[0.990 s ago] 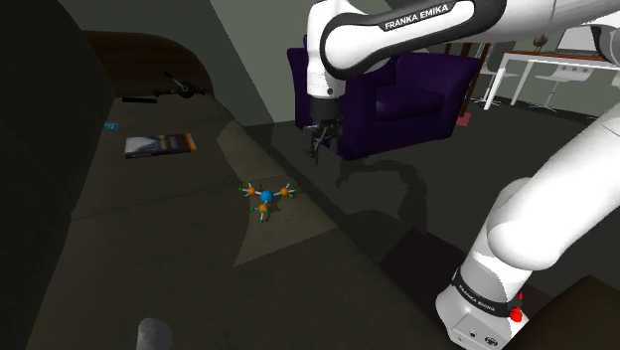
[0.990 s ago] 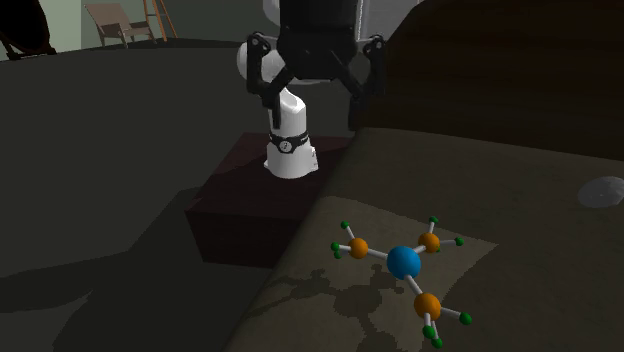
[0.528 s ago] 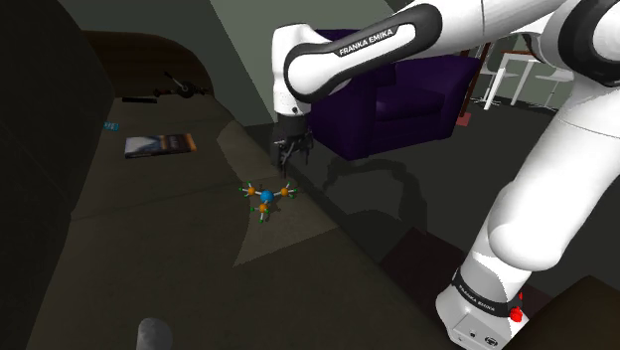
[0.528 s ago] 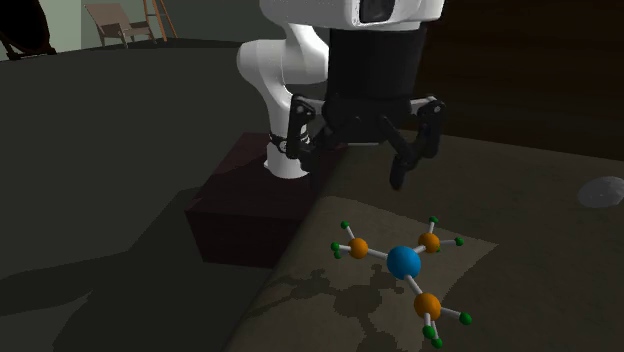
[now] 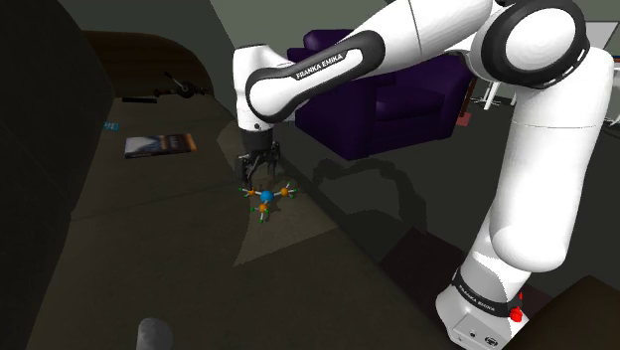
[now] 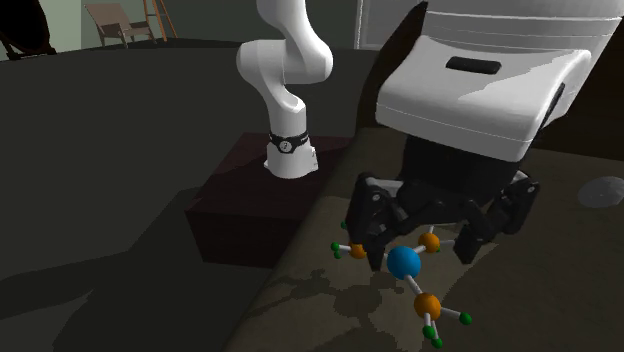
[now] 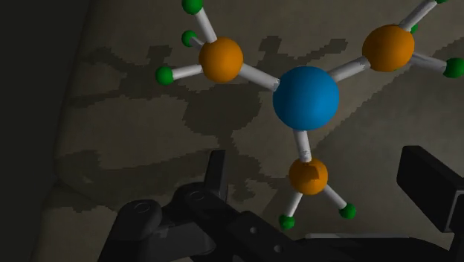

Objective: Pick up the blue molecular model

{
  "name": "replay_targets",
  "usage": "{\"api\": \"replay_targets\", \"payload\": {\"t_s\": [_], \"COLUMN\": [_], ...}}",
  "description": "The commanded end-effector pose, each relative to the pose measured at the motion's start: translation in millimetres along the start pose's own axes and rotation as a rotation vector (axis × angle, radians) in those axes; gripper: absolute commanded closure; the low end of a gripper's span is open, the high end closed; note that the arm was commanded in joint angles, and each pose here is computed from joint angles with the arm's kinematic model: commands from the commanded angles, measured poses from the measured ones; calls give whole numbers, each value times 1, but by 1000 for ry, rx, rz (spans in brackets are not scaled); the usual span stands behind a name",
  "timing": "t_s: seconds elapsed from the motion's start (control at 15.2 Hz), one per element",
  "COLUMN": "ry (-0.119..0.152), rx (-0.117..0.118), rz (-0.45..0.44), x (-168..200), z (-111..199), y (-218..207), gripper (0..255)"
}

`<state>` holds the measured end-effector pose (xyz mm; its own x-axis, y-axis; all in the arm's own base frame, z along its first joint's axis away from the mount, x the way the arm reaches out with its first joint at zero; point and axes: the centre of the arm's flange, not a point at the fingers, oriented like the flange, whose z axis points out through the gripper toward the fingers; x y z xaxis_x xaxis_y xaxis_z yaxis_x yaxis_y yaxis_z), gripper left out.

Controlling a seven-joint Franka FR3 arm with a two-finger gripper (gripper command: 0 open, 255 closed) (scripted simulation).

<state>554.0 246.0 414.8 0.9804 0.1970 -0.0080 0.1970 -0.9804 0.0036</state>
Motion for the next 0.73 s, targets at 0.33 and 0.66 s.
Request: {"api": "replay_targets", "payload": {"t_s": [0.33, 0.66], "ry": [2, 2], "rx": [1, 1], "rz": [-3, -3], "x": [5, 5], "z": [37, 39], "y": [-3, -3], "gripper": [0, 255]}}
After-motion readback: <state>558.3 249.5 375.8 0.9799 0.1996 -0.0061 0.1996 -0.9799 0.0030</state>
